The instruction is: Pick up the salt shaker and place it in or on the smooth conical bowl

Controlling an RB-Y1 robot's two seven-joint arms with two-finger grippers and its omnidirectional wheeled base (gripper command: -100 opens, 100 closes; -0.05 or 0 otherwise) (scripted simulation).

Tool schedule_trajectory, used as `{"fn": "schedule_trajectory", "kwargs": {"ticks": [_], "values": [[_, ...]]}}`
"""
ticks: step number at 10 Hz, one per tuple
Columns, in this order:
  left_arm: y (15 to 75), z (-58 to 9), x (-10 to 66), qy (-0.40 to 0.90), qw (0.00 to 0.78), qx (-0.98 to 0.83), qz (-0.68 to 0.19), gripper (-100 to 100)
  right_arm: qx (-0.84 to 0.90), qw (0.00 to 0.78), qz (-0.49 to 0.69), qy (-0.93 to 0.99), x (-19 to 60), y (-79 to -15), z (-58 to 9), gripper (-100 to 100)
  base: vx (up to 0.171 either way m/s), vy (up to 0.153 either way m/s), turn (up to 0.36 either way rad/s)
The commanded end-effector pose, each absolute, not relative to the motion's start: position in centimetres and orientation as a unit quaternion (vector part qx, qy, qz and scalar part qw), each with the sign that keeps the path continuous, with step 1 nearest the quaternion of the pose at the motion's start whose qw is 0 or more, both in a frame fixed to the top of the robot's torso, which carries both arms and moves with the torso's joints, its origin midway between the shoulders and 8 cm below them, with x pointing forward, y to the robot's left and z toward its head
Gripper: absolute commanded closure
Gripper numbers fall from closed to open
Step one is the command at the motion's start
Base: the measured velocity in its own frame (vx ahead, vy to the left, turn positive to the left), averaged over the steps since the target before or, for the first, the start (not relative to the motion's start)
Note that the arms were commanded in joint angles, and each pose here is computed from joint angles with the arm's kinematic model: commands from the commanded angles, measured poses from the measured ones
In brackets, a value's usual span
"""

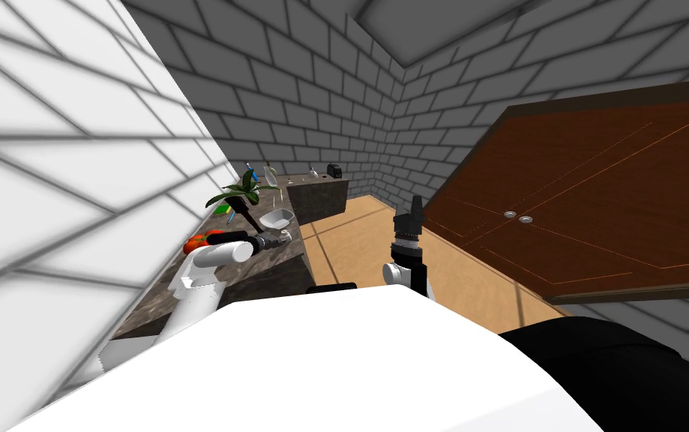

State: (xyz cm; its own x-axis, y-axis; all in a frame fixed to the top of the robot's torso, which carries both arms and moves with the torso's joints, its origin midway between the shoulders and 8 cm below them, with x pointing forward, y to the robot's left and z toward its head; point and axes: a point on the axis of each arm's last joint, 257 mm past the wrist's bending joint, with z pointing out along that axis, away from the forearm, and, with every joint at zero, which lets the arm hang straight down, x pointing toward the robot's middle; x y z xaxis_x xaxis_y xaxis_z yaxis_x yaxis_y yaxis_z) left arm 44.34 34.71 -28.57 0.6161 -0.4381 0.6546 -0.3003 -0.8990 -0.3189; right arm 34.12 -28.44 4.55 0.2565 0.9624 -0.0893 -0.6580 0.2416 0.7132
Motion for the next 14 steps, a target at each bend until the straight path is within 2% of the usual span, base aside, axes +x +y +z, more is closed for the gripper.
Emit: {"fn": "schedule_trajectory", "kwargs": {"ticks": [1,4,5,6,14], "values": [[35.0,-29.0,44.1,0.201,0.087,-0.902,-0.371,-100,0.283,0.74,0.547,0.269,34.1,-28.4,4.5,0,0.009,-0.027,-0.044],[35.1,-29.3,44.0,0.199,0.086,-0.906,-0.363,-100,0.283,0.74,0.547,0.269,34.1,-28.4,4.5,0,0.013,-0.035,-0.037],[35.1,-29.3,44.0,0.198,0.086,-0.907,-0.361,0,0.283,0.741,0.547,0.269,34.1,-28.4,4.5,0,0.0,0.0,0.0],[35.8,-29.7,44.8,0.191,0.089,-0.908,-0.361,-100,0.283,0.741,0.547,0.269,34.1,-28.4,4.5,0,-0.027,0.008,-0.094],[38.0,-31.0,47.8,0.165,0.099,-0.914,-0.358,-100,0.283,0.74,0.547,0.269,34.1,-28.4,4.5,0,-0.05,0.006,-0.082]]}}
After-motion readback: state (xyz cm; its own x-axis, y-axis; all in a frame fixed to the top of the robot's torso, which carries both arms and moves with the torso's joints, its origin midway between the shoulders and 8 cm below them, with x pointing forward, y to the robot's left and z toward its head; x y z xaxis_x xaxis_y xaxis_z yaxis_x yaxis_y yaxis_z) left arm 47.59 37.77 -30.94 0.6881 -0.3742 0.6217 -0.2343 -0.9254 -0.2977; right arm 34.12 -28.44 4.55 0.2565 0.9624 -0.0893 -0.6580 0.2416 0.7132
